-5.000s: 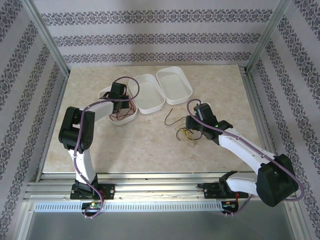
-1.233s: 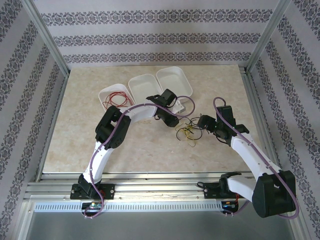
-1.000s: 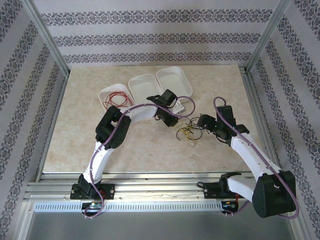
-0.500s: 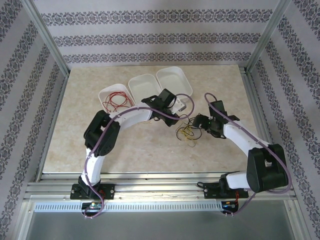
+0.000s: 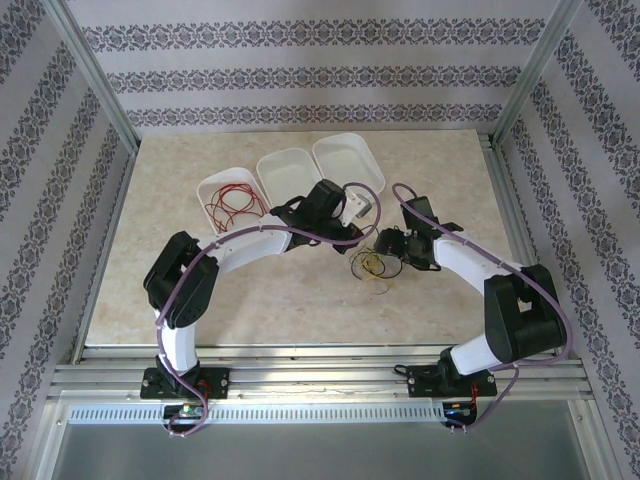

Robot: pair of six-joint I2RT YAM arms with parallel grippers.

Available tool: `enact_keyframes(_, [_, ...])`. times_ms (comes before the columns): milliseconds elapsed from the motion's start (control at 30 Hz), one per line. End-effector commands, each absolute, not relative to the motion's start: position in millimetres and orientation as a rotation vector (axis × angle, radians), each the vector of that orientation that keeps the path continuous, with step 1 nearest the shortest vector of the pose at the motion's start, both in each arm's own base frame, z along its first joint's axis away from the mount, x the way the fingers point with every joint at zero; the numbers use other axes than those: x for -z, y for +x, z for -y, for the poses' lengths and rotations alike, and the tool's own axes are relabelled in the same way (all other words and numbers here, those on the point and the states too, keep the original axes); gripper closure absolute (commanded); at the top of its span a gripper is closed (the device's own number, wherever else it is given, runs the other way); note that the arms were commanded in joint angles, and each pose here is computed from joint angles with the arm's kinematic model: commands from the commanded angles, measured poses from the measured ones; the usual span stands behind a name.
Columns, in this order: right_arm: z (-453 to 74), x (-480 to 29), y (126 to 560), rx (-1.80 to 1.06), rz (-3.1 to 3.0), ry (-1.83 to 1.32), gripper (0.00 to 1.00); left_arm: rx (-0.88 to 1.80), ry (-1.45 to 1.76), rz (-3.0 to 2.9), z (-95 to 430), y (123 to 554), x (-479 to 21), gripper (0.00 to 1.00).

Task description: Untangle the cables

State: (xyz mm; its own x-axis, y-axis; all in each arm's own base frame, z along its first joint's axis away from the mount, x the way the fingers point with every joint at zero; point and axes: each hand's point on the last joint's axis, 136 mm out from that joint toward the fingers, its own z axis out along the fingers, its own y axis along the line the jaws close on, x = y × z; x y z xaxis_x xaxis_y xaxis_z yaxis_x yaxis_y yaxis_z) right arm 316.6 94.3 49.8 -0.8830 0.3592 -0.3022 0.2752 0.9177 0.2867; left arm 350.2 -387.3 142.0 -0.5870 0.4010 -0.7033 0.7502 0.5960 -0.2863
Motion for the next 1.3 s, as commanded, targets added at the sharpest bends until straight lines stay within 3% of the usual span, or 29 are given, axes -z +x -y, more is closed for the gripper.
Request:
enact_keyframes(0, [-96.2,-41.0,312.0,-0.334,-2.748,0.489,0.12,0.852,0.886,-2.110,399.7,348.4,-188.1,1.00])
enact_keyframes(1267, [-51.7,-21.6,279.4,-0.268,-2.783,0.647,0.23,0.616,0.723,-1.648,336.7,341.9,-361.7,1.00])
